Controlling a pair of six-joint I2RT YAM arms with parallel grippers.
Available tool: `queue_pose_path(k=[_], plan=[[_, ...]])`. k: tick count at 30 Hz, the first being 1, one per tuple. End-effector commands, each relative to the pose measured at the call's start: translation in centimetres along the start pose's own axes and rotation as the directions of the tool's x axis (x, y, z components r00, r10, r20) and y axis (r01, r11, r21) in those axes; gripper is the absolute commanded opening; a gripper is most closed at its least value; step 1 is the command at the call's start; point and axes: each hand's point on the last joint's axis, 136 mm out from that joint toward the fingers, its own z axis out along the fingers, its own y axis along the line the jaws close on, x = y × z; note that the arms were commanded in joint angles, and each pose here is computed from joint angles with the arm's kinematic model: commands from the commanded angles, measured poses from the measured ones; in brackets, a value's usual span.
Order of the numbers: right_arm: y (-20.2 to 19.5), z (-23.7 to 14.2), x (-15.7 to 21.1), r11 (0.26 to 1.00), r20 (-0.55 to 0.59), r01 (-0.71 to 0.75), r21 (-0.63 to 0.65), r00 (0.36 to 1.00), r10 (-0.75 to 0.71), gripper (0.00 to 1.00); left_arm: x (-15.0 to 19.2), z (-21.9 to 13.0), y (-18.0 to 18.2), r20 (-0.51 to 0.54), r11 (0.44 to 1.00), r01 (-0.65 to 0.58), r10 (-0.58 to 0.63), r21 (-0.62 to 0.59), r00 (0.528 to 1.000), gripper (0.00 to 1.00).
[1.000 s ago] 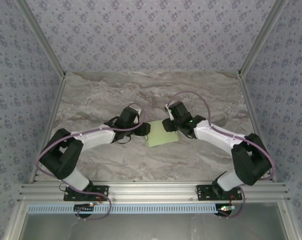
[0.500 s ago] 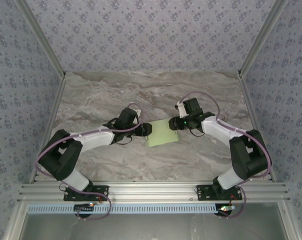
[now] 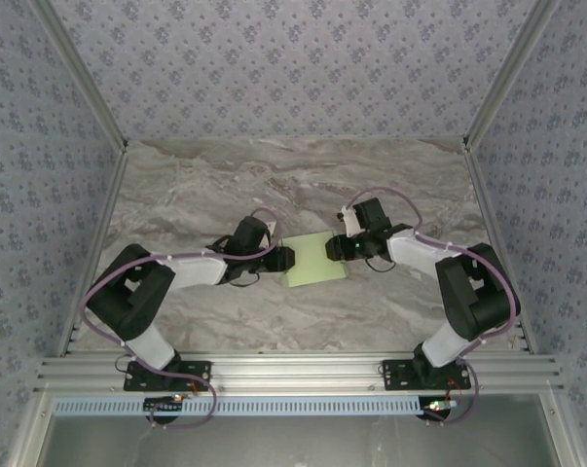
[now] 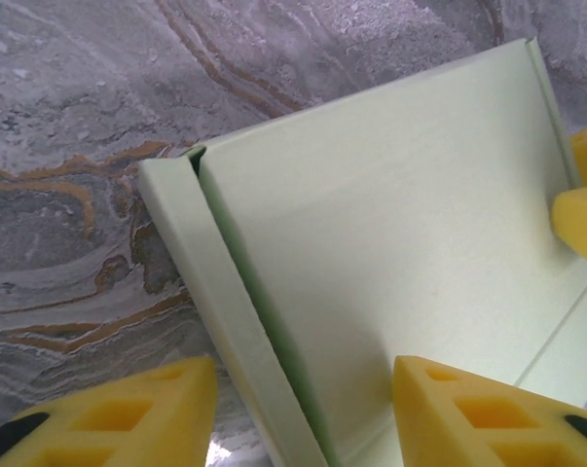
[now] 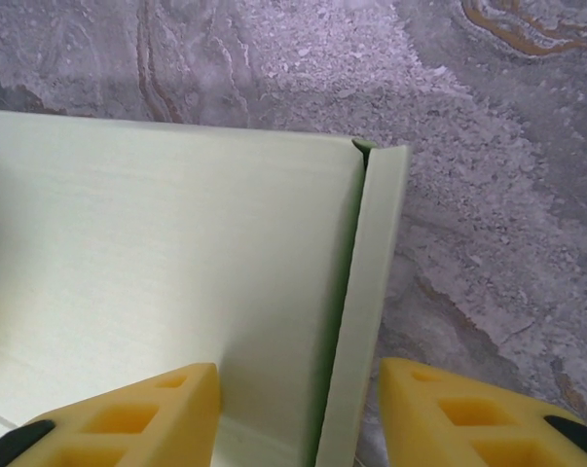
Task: Fold the paper box
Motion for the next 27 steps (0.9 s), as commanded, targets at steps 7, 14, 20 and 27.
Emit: queue_pose_path(k=[7, 14, 20, 27], plan=[[-1.0, 1.5, 2.7, 0.996, -0.085, 0.007, 0.087, 0.996, 0.0, 0.42, 1.5, 0.9, 0.9, -0.043, 1.0, 0.0, -0.001, -0.02, 0.999, 0.41], [-0.8, 0.4, 1.1, 0.992, -0.048, 0.036, 0.121, 0.998, -0.031, 0.42, -0.1, -0.1, 0.6, 0.005, 0.999, -0.025, 0.026, -0.046, 1.0, 0.51], [-0.9, -0.2, -0.1, 0.99, -0.03, 0.048, 0.131, 0.999, -0.044, 0.47, -1.6, -0.8, 0.5, 0.049, 0.999, -0.013, 0.015, -0.05, 0.999, 0.62], [-0.4, -0.7, -1.5, 0.994, 0.004, 0.037, 0.1, 0.999, -0.037, 0.53, -3.2, -1.2, -0.4, 0.074, 1.0, -0.006, 0.007, -0.018, 0.997, 0.68]])
